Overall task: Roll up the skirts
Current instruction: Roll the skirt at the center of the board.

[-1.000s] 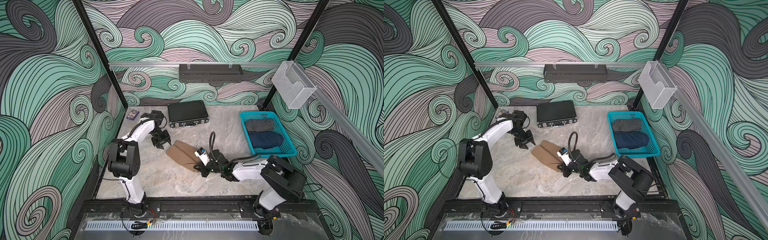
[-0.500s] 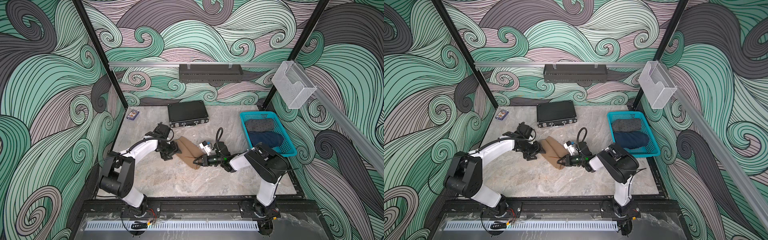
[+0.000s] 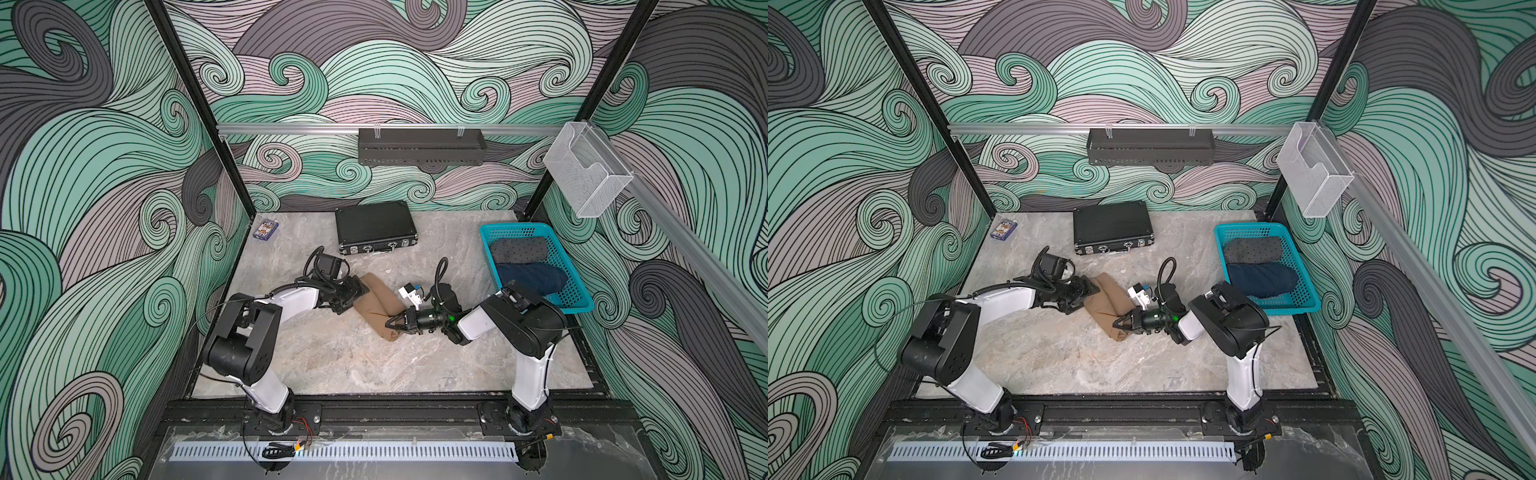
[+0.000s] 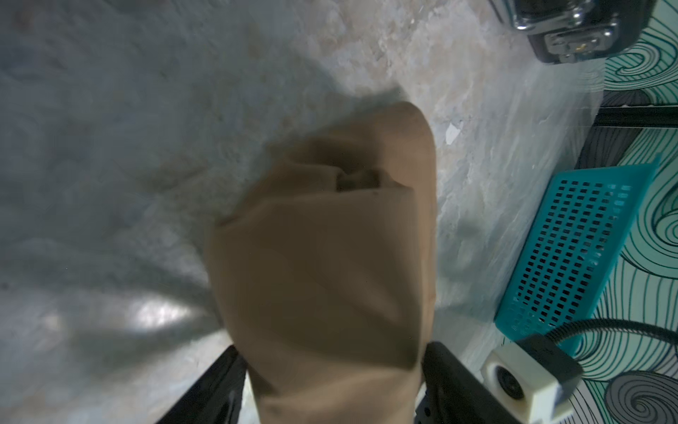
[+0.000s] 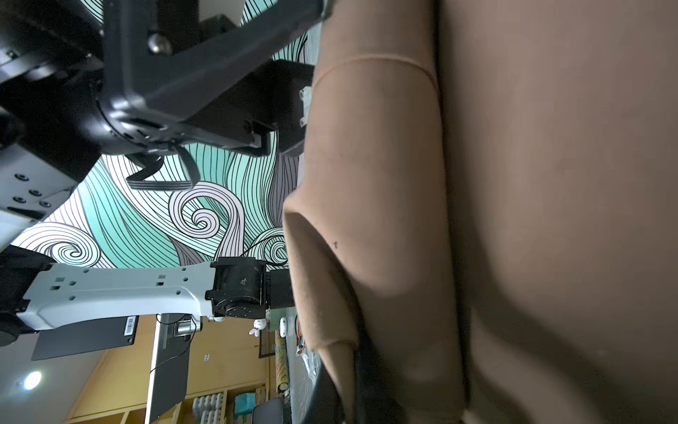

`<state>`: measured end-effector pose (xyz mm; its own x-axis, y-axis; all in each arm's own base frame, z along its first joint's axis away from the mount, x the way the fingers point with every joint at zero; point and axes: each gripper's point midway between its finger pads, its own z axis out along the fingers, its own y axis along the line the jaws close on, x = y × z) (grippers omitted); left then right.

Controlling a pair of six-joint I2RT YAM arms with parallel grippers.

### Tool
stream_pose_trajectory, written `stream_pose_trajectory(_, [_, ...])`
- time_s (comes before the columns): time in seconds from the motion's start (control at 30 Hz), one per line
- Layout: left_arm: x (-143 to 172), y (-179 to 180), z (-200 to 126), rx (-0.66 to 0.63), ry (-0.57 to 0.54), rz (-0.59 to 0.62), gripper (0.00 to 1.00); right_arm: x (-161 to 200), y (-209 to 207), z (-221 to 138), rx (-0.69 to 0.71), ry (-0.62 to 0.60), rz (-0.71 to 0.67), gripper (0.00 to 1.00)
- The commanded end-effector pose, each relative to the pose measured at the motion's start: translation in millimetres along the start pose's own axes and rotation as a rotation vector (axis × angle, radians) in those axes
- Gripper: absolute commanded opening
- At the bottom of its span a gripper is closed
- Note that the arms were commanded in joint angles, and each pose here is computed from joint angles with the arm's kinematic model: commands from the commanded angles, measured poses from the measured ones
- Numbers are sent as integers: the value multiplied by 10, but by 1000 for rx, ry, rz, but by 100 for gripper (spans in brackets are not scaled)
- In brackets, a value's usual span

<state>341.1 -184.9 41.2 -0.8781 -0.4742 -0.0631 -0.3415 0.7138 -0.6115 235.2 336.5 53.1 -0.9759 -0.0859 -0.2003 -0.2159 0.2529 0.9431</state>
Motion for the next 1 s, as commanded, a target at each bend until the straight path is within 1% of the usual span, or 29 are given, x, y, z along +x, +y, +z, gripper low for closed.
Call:
stream_pose_trajectory(0.0, [66, 48, 90, -38, 35, 5, 76, -12, 85, 16, -58, 15, -8, 0])
stream_pose_trajectory(0.13, [126, 196, 139, -128, 31, 12, 77, -4, 74, 24, -83, 15, 9, 0])
stream_pose_trajectory(0.23, [147, 168, 207, -124, 45, 25, 77, 7, 48, 21, -83, 18, 13, 0])
stream_pose_trajectory(0.27, [144, 162, 247, -119, 50, 26, 76, 12, 43, 27, -83, 20, 14, 0])
stream_pose_trajectory(0.3, [122, 152, 275, -123, 51, 33, 73, 5, 46, 25, -85, 20, 13, 0])
stream_pose_trajectory(0.33, [92, 157, 287, -150, 50, 46, 67, 6, 58, 26, -88, 21, 12, 0])
stream_pose_trajectory(0.37, [70, 205, 277, -198, 48, 47, 58, -1, 73, 20, -90, 18, 10, 0])
stream_pose_trajectory(0.4, [36, 240, 253, -233, 40, 43, 44, -4, 93, 16, -93, 16, 8, 0])
stream_pose_trajectory(0.43, [3, 298, 198, -286, 28, 33, 20, -4, 97, 8, -91, 14, 15, 0])
stream_pose_trajectory(0.47, [-26, 341, 124, -337, 14, 30, 4, 3, 98, 2, -86, 14, 25, 0])
stream_pose_trajectory(0.5, [-54, 368, 49, -379, -1, 36, 0, 5, 86, -8, -76, 10, 35, 0])
stream_pose_trajectory(0.53, [-91, 401, -44, -434, -20, 39, 0, 13, 70, -17, -64, 4, 44, 0])
stream_pose_trajectory(0.6, [-138, 443, -196, -522, -24, 51, 0, 25, -24, -37, -19, -17, 92, 0])
stream_pose_trajectory(0.7, [-141, 536, -441, -702, 34, 77, 0, 58, -176, -21, 43, -28, 202, 0])
stream_pose_trajectory(0.8, [-70, 605, -577, -803, 114, 116, 0, 185, -315, 51, 128, 10, 296, 0])
stream_pose_trajectory(0.87, [-18, 696, -665, -872, 152, 132, 0, 275, -390, 71, 205, 19, 319, 0])
stream_pose_trajectory(0.97, [58, 782, -656, -919, 226, 140, 0, 359, -446, 78, 293, 18, 312, 0])
